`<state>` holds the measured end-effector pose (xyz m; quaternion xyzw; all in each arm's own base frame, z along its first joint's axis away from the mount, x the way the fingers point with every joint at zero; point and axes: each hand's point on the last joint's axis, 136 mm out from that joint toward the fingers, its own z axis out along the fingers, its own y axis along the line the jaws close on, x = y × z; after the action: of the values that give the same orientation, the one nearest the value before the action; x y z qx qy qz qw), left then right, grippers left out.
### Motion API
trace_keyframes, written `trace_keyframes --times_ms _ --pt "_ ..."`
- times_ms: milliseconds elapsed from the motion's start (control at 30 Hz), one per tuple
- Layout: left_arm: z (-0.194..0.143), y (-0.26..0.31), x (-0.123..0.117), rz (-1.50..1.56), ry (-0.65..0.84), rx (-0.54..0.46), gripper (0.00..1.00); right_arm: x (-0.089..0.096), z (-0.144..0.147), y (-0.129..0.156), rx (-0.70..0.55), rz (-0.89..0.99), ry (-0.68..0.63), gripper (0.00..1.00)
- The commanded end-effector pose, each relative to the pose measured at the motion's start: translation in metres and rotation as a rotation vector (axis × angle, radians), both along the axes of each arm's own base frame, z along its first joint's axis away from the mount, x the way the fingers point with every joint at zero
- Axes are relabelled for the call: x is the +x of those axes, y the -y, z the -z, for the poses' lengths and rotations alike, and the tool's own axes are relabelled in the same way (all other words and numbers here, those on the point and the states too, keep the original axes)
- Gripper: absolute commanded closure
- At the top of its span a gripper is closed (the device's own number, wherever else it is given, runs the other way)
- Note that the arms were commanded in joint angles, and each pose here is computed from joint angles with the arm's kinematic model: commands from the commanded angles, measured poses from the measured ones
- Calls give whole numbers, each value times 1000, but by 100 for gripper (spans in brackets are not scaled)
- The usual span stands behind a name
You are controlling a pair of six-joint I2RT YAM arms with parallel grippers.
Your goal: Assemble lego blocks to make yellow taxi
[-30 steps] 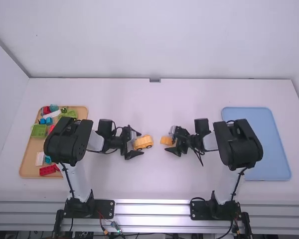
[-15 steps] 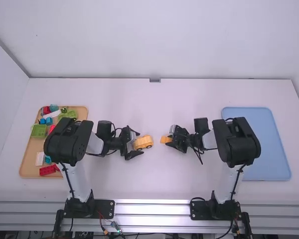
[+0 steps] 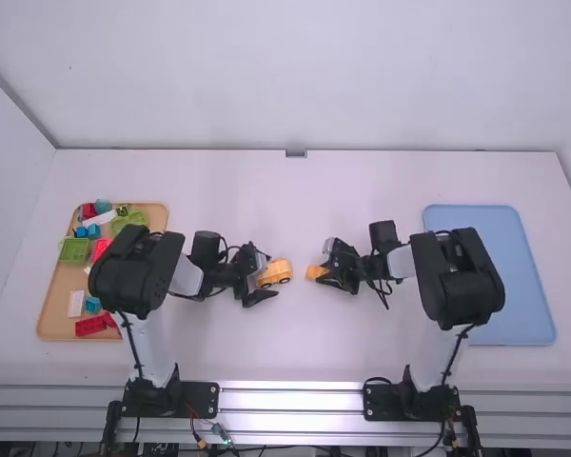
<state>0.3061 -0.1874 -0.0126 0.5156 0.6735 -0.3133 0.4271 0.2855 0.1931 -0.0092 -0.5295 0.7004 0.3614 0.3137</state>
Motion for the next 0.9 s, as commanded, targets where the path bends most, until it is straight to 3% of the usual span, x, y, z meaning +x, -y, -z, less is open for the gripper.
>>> trace_keyframes --times_ms 0,200,333,433,667,867 --pt "7 1 3 -14 -3 33 2 8 -34 -8 17 -59 148 96" --pt "10 0 0 0 24 53 37 0 -56 -28 37 -124 217 96" --pt "10 1 -1 19 50 61 47 -9 -58 -44 45 -170 228 96" --pt "9 3 -6 72 101 65 49 -12 -59 -51 51 -191 239 96" --pt "1 12 -6 182 93 39 70 -10 -64 -55 57 -200 241 96" --pt "-6 17 3 232 79 56 69 -8 -63 -58 81 -211 227 97"
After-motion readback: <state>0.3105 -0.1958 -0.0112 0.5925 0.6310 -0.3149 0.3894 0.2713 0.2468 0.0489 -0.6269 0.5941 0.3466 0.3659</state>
